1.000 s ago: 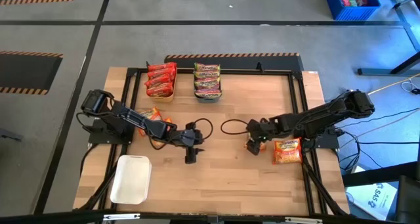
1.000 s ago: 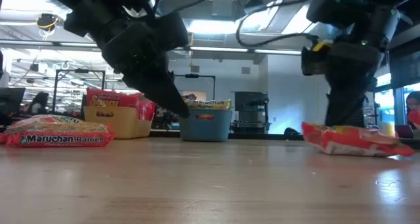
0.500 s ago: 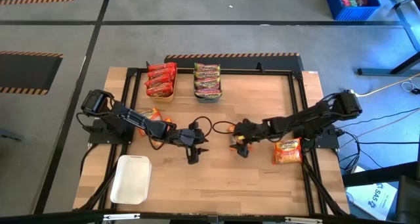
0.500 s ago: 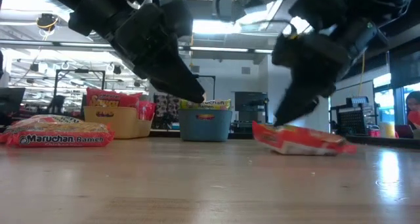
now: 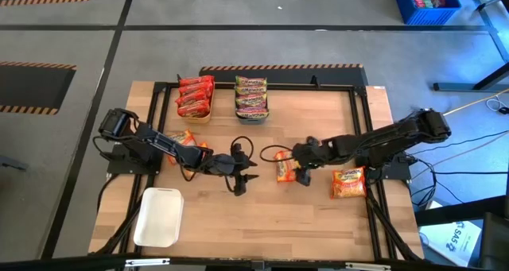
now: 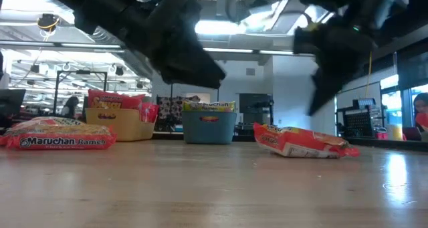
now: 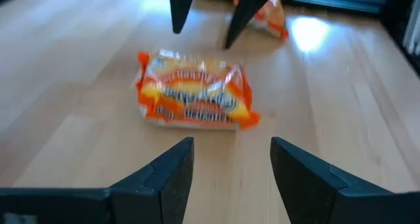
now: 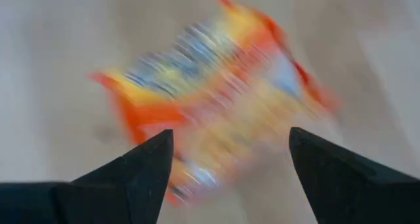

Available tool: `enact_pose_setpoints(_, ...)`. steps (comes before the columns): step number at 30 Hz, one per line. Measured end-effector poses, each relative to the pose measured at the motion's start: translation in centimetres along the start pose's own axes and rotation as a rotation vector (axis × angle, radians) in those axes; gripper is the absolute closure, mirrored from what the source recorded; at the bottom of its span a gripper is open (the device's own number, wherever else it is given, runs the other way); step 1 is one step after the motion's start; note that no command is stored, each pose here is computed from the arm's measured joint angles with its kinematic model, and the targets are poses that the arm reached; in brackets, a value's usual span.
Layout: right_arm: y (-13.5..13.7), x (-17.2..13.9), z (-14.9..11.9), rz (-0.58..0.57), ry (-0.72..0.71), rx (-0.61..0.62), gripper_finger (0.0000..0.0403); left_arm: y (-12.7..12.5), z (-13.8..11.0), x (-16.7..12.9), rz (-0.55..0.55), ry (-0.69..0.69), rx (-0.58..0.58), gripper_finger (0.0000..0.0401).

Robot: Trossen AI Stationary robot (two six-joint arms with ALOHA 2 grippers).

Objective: Sort Maruchan noodles
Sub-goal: Put the yellow noodle pack into the white bin

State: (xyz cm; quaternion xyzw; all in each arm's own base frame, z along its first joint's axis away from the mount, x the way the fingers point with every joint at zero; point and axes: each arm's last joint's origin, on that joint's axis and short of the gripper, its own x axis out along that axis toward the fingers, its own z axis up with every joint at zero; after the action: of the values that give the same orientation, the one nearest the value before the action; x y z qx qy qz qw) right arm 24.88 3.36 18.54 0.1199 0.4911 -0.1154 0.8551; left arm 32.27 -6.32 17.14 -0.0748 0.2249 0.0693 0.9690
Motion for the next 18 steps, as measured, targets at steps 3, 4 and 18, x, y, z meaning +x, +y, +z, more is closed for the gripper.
enact_pose_setpoints(3, -1.0, 0.4, -1.7, -0.104, 0.079, 0.075, 0.0116, -0.1, -0.2, 0.7, -0.003, -0.034, -0.009, 0.0206)
enact_pose_setpoints(4, -1.3, 0.6, -2.3, -0.122, 0.096, 0.099, 0.0116, -0.2, -0.3, 1.0, -0.009, -0.054, -0.017, 0.0206)
enact_pose_setpoints(18, -1.7, 3.0, -4.7, 0.015, 0.040, 0.145, 0.0116, 0.5, -4.1, 5.2, -0.050, 0.008, -0.022, 0.0206)
